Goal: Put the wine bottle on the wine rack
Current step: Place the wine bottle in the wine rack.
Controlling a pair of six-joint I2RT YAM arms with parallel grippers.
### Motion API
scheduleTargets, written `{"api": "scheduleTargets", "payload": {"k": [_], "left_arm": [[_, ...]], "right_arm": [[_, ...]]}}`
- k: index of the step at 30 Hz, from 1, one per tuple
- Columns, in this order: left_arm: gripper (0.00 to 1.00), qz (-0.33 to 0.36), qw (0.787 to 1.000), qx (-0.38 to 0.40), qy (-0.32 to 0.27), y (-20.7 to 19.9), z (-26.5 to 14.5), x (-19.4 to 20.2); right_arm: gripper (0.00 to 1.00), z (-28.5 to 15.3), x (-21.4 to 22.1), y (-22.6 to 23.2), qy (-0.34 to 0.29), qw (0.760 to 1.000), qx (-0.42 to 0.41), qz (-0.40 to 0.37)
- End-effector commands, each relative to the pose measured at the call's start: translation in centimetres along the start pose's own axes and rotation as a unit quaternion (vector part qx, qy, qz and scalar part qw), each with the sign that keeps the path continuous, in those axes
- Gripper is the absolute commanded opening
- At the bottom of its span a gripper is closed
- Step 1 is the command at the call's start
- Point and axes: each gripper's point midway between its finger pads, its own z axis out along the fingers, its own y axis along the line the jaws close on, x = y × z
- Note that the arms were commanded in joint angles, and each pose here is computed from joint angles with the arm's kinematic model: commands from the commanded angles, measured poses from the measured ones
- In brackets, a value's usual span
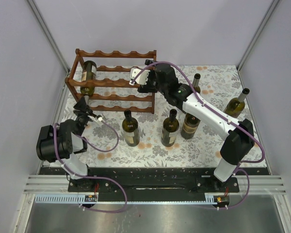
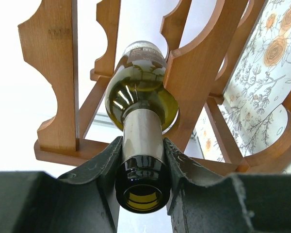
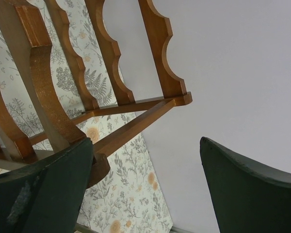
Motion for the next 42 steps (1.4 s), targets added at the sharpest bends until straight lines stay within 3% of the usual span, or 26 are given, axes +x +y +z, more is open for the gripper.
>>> {"api": "scheduleTargets", "payload": {"k": [1,5,12,32,42], "left_arm": [[0.00,-0.152,0.971,0.159,-0.089,-8.3,-1.3,-4.2],[0.00,-0.160,0.963,0.191,-0.102,-8.3,-1.0,-4.5],[0.00,-0.128,0.967,0.193,-0.106,-8.0,-1.1,-3.9],[0.00,0.002,0.972,0.195,-0.133,-9.8,-2.3,-0.9],[0.00,0.007,0.970,0.197,-0.145,-9.0,-1.5,-0.5]], "right_arm": [[0.99,0.2,2.0,0.2,0.040,0.999,-0.011,-0.009],[1.00,0.4,2.2,0.3,0.043,0.999,-0.013,-0.008],[0.99,0.7,2.3,0.7,0.045,0.999,-0.017,-0.006],[1.00,0.8,3.2,1.3,0.061,0.998,-0.023,-0.011],[1.00,1.1,3.5,1.6,0.068,0.997,-0.026,-0.013]]}}
